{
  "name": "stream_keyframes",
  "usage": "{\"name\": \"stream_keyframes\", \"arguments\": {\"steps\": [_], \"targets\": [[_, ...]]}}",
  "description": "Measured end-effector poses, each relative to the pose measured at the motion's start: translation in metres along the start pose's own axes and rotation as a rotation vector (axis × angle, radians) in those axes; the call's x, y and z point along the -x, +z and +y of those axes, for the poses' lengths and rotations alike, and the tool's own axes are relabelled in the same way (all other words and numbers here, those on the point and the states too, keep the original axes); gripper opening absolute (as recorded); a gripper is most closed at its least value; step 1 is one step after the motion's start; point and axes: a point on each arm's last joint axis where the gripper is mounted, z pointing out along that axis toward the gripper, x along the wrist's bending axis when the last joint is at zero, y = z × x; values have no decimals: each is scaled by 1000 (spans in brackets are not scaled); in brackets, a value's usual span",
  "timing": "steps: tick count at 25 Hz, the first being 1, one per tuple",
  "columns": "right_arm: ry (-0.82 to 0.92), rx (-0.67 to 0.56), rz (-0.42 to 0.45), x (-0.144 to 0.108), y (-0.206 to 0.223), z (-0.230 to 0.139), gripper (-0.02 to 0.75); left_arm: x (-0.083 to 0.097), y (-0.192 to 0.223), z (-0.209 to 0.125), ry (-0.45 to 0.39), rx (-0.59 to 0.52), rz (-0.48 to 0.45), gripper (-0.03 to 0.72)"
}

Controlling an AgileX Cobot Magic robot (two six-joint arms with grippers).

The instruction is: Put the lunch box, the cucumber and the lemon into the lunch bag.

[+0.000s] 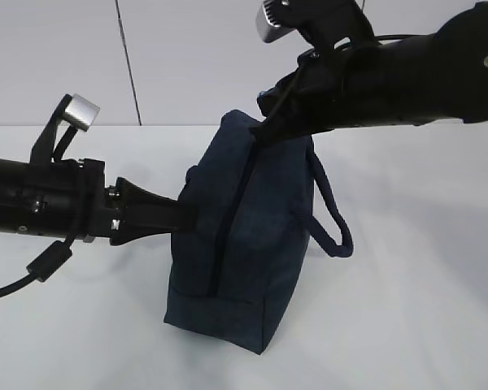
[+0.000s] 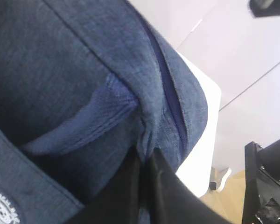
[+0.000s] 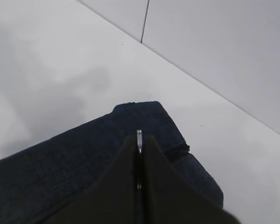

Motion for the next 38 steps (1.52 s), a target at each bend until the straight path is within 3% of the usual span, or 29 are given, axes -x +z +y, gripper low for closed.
{"name": "stream_keyframes", "arguments": {"steps": [6, 21, 26, 38], "targets": [[38, -30, -5, 0, 18, -12, 8, -4, 0, -4, -32, -57, 42, -4], [84, 17, -29, 10, 46, 6, 8, -6, -7, -2, -38, -69, 78, -4], [177, 11, -65, 28, 52, 2, 8, -6, -7, -2, -36, -69, 80, -4], [340, -2, -57, 36, 72, 0, 8, -7, -7, -2, -35, -72, 92, -4]]}}
